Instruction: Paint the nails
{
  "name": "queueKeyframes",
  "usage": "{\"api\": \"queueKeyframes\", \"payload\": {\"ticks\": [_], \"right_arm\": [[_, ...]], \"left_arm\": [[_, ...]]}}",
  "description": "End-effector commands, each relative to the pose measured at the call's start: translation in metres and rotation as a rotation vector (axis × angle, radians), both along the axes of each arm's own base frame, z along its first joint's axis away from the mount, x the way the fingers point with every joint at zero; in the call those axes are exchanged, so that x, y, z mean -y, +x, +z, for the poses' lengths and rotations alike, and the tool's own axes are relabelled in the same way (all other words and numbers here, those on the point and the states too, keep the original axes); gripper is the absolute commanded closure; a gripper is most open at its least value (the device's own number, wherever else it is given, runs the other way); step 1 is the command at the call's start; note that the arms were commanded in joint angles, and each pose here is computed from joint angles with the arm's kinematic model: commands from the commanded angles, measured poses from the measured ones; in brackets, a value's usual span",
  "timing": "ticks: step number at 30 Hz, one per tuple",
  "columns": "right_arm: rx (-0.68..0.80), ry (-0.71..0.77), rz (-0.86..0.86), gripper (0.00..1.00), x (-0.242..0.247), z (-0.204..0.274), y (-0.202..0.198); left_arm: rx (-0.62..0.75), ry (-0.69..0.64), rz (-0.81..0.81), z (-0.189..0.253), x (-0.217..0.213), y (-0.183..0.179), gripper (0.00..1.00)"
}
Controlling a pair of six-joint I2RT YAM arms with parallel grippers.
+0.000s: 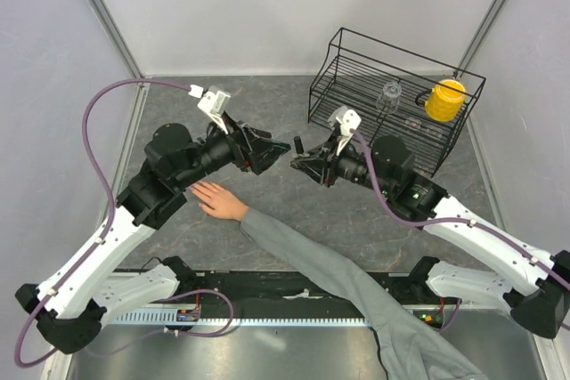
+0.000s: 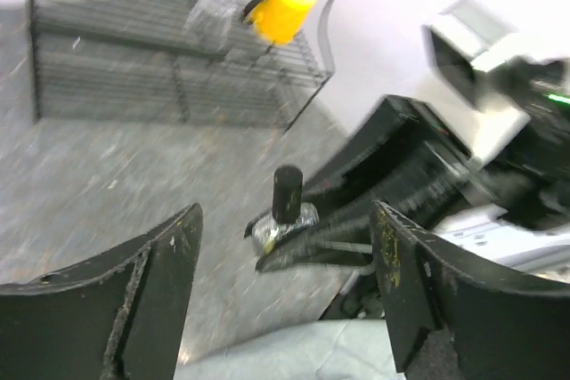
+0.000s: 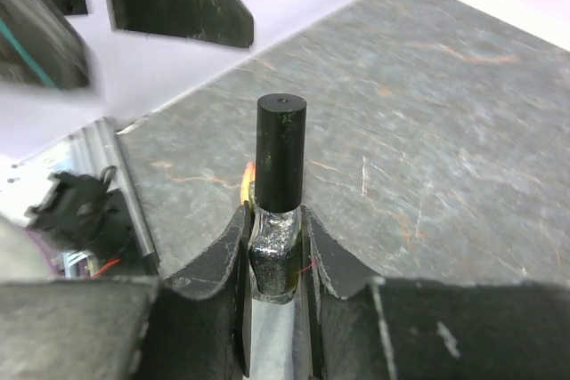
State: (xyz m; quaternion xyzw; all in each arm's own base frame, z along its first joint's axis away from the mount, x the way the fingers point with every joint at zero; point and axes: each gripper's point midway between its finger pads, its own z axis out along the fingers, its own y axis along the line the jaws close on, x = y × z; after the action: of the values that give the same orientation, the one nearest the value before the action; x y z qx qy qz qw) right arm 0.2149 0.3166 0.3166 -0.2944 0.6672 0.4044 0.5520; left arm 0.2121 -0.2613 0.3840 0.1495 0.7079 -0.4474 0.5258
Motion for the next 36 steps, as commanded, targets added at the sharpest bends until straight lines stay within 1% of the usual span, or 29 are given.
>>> {"api": "queueKeyframes", "payload": {"ticks": [1, 2, 3, 4, 5, 6, 7, 8, 9, 10, 14, 16, 21, 23, 24, 26, 28, 29, 30, 31, 32, 33, 34, 35, 36], "right_arm": [[0.047, 0.128, 0.298, 1.00, 0.003, 0.040, -0.040], [0.041, 0.138, 0.328, 1.00, 0.004, 0.042, -0.045], [0.038, 0.145, 0.399, 1.00, 0.007, 0.043, -0.052], [0.052, 0.176, 0.435, 1.00, 0.007, 0.049, -0.056], [0.011, 0.205, 0.474, 1.00, 0.008, 0.051, -0.062], [-0.006, 0.228, 0.496, 1.00, 0.010, 0.054, -0.063], [0.010, 0.248, 0.555, 1.00, 0.010, 0.056, -0.070], [-0.033, 0.267, 0.566, 1.00, 0.011, 0.057, -0.071], [-0.039, 0.274, 0.579, 1.00, 0.011, 0.056, -0.072], [-0.040, 0.279, 0.597, 1.00, 0.009, 0.055, -0.073], [-0.057, 0.301, 0.614, 1.00, 0.009, 0.056, -0.074], [-0.064, 0.309, 0.620, 1.00, 0.008, 0.057, -0.074], [-0.062, 0.313, 0.612, 1.00, 0.007, 0.058, -0.072], [-0.062, 0.315, 0.609, 1.00, 0.007, 0.058, -0.071], [-0.060, 0.316, 0.605, 1.00, 0.006, 0.058, -0.070], [-0.062, 0.315, 0.603, 1.00, 0.006, 0.058, -0.068], [-0.067, 0.312, 0.593, 1.00, 0.005, 0.057, -0.066], [-0.056, 0.303, 0.585, 1.00, 0.004, 0.056, -0.064], [-0.084, 0.288, 0.544, 1.00, 0.003, 0.052, -0.056], [-0.092, 0.273, 0.507, 1.00, 0.002, 0.050, -0.050], [-0.041, 0.234, 0.452, 1.00, 0.001, 0.044, -0.040], [-0.011, 0.214, 0.378, 1.00, 0.001, 0.052, -0.030], [-0.077, 0.124, 0.151, 1.00, 0.008, 0.027, 0.003], [-0.016, 0.032, 0.043, 1.00, 0.003, 0.020, 0.007], [-0.014, -0.060, -0.085, 1.00, 0.009, 0.013, 0.013]], "left_arm": [[0.032, -0.142, -0.269, 0.028, 0.010, -0.036, 0.18], [0.025, -0.152, -0.308, 0.025, 0.013, -0.040, 0.18], [0.054, -0.178, -0.381, 0.032, 0.017, -0.049, 0.18], [0.031, -0.195, -0.404, 0.032, 0.019, -0.051, 0.18], [0.023, -0.201, -0.426, 0.031, 0.021, -0.052, 0.20], [0.033, -0.211, -0.464, 0.033, 0.023, -0.056, 0.23], [0.017, -0.223, -0.481, 0.034, 0.026, -0.056, 0.26], [0.017, -0.231, -0.499, 0.034, 0.027, -0.058, 0.27], [0.042, -0.243, -0.533, 0.039, 0.028, -0.063, 0.28], [0.029, -0.251, -0.545, 0.040, 0.029, -0.063, 0.29], [0.033, -0.263, -0.564, 0.045, 0.031, -0.063, 0.31], [0.028, -0.270, -0.572, 0.046, 0.032, -0.063, 0.34], [-0.011, -0.265, -0.598, 0.040, 0.037, -0.061, 0.45], [-0.021, -0.259, -0.600, 0.037, 0.038, -0.060, 0.47], [-0.027, -0.256, -0.600, 0.035, 0.039, -0.059, 0.50], [-0.032, -0.253, -0.604, 0.035, 0.040, -0.058, 0.53], [-0.039, -0.241, -0.602, 0.033, 0.041, -0.057, 0.62], [-0.032, -0.237, -0.603, 0.035, 0.042, -0.056, 0.78], [-0.032, -0.221, -0.583, 0.032, 0.042, -0.053, 0.90], [-0.023, -0.210, -0.563, 0.034, 0.041, -0.051, 0.98], [-0.011, -0.203, -0.497, 0.035, 0.040, -0.041, 0.98], [-0.065, -0.154, -0.444, 0.020, 0.040, -0.037, 0.98], [0.008, -0.103, -0.374, 0.023, 0.035, -0.031, 0.98], [0.004, -0.048, -0.126, 0.014, 0.024, 0.004, 0.98], [-0.010, 0.049, -0.062, -0.004, 0.025, -0.001, 0.98]]}}
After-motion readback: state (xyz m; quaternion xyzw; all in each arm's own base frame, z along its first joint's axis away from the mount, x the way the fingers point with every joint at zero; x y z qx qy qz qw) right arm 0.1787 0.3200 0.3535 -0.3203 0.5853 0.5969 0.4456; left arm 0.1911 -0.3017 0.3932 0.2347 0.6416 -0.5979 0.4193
